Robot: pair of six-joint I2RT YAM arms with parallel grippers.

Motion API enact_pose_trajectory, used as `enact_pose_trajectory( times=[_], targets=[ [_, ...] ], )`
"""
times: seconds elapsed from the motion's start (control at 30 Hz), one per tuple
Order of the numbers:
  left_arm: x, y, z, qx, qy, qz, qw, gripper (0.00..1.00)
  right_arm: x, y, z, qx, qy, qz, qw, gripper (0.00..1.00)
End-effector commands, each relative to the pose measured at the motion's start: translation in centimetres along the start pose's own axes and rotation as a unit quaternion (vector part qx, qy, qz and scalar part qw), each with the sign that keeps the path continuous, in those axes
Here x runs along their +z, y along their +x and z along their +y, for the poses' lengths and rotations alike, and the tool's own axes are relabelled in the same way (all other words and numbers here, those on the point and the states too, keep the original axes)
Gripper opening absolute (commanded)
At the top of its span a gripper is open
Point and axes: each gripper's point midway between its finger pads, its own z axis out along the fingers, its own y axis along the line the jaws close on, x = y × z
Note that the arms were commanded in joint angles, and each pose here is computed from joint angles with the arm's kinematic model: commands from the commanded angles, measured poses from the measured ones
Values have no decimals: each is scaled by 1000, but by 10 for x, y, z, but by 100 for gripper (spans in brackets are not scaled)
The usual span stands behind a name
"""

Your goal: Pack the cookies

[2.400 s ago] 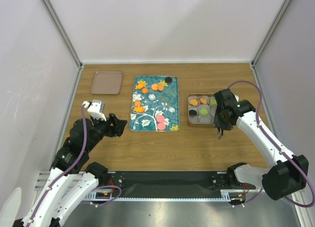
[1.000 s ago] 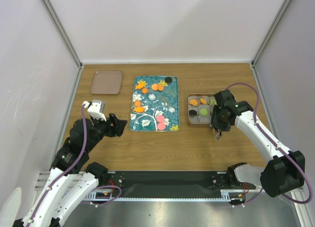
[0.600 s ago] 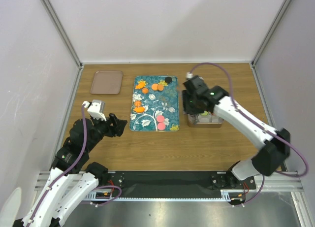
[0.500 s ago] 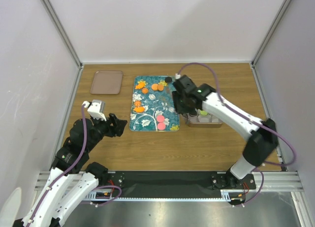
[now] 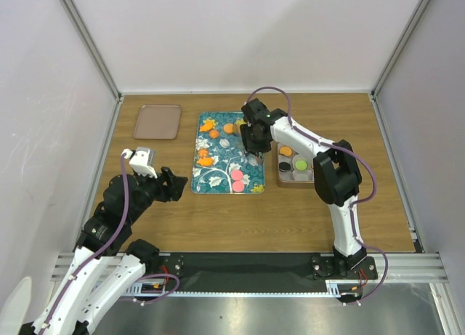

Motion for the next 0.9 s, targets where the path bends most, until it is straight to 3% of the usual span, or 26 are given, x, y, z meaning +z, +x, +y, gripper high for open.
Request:
enact_pose_trajectory(
  times=[0.0, 0.37, 0.87],
  targets=[
    [1, -8, -2, -2, 1, -11, 1000, 72, -1, -31, 10, -3, -36, -34, 999, 52],
    [2, -7, -1, -2, -2, -11, 1000, 71, 10, -25, 8, 10, -52, -18, 998, 50],
    [2, -7, -2, -2, -1, -9, 1000, 72, 14, -12, -24, 15, 25, 4, 1000, 44]
  ],
)
